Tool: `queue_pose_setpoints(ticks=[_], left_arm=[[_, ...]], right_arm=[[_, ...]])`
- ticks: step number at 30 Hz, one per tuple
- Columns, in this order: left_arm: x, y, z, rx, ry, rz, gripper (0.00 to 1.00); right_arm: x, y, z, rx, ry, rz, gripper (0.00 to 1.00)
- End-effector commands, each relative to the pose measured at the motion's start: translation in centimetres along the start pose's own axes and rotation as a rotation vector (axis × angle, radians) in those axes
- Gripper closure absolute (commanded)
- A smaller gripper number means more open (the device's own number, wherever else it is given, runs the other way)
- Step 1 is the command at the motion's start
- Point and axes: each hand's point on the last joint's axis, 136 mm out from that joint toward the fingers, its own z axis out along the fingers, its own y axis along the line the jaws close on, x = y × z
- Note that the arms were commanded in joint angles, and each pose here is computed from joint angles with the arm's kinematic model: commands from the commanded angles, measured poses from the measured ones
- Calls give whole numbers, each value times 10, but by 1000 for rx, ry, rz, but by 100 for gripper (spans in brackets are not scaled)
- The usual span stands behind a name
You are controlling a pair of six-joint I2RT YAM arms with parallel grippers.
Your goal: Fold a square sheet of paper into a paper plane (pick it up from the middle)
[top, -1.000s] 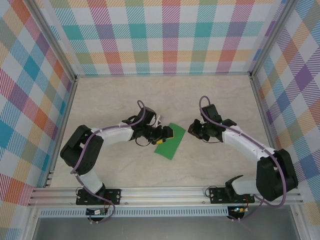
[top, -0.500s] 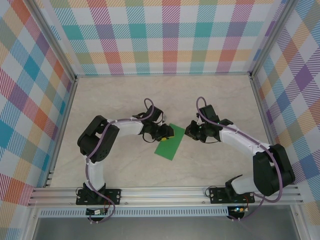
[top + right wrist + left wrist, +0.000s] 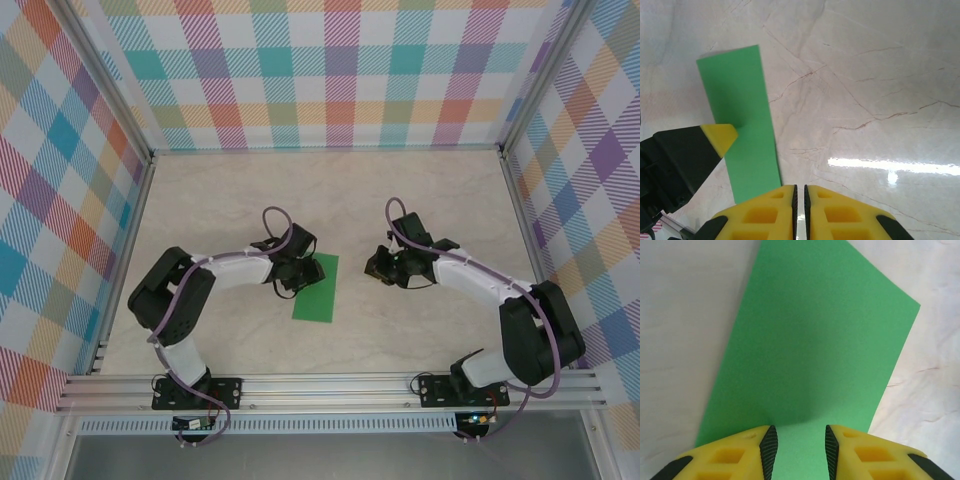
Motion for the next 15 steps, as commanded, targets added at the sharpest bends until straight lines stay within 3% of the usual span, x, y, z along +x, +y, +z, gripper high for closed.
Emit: queue_pose_setpoints(ticks=[1,7,15], left_arm=[[11,46,-8,-160,-16,-89,65],[-2,-12,-35,-5,27,64,63],[2,-1,-20,-52,150,206,71]], right_arm=[[12,-1,7,2,39,-16,85],[34,9,20,11,98,-63,82],[42,16,26,14,101,-79,74]])
